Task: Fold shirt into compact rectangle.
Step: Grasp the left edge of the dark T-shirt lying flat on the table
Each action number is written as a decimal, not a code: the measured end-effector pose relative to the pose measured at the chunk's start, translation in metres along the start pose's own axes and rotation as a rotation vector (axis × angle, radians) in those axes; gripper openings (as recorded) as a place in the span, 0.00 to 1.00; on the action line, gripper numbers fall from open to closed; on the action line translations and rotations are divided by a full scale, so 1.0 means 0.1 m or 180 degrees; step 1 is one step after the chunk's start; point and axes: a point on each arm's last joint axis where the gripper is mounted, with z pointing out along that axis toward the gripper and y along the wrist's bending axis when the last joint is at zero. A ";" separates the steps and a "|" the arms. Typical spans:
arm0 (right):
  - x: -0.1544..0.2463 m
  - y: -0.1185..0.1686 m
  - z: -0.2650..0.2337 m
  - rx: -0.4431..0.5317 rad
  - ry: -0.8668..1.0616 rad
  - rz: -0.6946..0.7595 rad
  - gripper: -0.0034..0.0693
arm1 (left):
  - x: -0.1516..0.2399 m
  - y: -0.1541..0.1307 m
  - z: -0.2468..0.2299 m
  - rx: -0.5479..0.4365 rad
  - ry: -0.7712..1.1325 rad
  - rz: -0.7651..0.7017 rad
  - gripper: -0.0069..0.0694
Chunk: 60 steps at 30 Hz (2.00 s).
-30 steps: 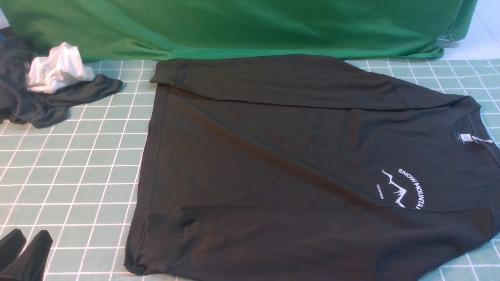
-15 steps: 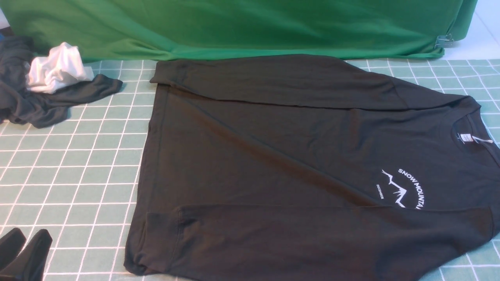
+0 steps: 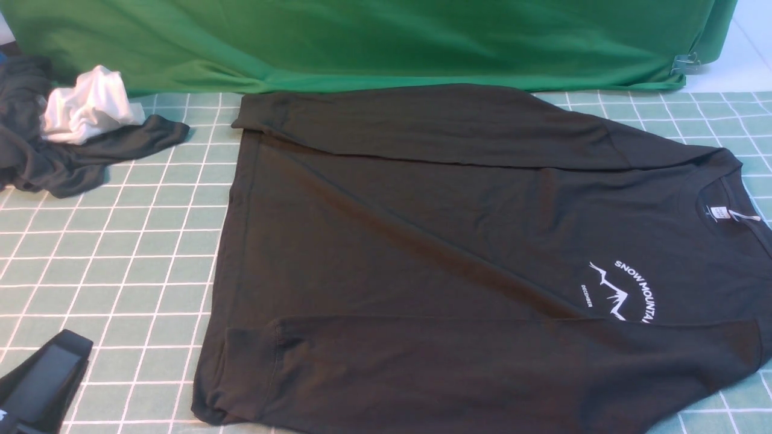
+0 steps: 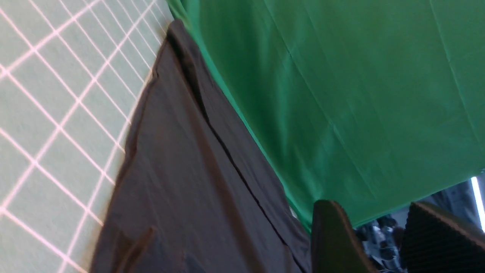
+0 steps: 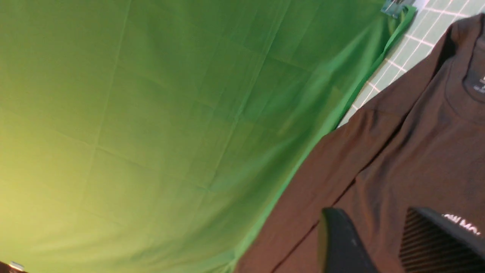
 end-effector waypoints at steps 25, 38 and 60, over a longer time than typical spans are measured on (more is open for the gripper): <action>-0.74 1.79 0.22 0.0631 0.1207 -0.3495 0.08 | -0.41 -1.01 1.07 -0.1070 0.2887 0.1553 0.09; -0.65 1.59 0.62 0.1039 0.1862 -0.3454 0.10 | 0.01 0.00 1.97 -0.1976 0.3650 0.1280 0.28; -0.66 1.60 0.63 0.1029 0.1844 -0.3457 0.15 | 0.22 0.00 2.19 -0.1893 0.3586 0.2300 0.61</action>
